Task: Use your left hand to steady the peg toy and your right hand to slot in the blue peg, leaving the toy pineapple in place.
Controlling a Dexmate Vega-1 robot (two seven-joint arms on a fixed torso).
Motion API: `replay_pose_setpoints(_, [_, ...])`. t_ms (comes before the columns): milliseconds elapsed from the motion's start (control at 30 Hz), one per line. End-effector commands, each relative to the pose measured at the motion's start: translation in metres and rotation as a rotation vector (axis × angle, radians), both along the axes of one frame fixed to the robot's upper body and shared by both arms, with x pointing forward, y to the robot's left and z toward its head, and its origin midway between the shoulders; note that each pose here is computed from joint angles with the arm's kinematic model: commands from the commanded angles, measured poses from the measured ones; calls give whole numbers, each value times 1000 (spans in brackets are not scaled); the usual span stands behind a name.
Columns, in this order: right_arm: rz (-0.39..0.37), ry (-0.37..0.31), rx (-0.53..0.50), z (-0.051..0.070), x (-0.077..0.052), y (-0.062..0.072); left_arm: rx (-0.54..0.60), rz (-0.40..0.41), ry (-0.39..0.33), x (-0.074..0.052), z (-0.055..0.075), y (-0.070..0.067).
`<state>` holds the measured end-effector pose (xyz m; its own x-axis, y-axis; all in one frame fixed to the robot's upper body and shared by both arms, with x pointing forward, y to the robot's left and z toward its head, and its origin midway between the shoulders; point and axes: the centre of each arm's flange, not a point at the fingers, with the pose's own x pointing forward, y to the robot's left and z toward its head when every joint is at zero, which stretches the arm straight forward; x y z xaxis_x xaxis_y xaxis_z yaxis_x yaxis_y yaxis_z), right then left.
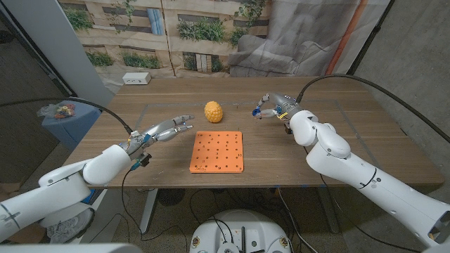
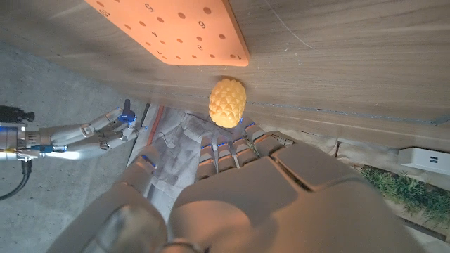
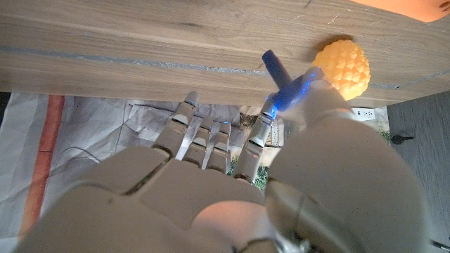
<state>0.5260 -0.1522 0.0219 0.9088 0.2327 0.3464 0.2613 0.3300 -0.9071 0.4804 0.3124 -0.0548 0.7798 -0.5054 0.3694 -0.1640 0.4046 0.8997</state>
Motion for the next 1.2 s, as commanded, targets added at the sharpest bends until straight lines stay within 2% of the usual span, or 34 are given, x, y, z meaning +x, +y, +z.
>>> replay_pose_setpoints(33, [52, 11, 148, -7, -5, -1, 242, -32, -96, 1, -17, -5])
replay_pose_setpoints(367, [73, 35, 193, -15, -4, 6, 351, -40, -128, -1, -33, -6])
replay_pose_setpoints(567, [91, 44, 234, -19, -2, 8, 412, -30, -114, -1, -47, -5])
replay_pose_setpoints(667, [104, 65, 285, -23, -1, 9, 448, -38, -91, 2, -58, -7])
replay_pose_setpoints(967, [145, 57, 346, -34, -1, 17, 491, -44, -63, 9, -76, -12])
replay_pose_setpoints(1200, [155, 43, 369, -40, 0, 21, 505, -34, -42, 11, -84, -12])
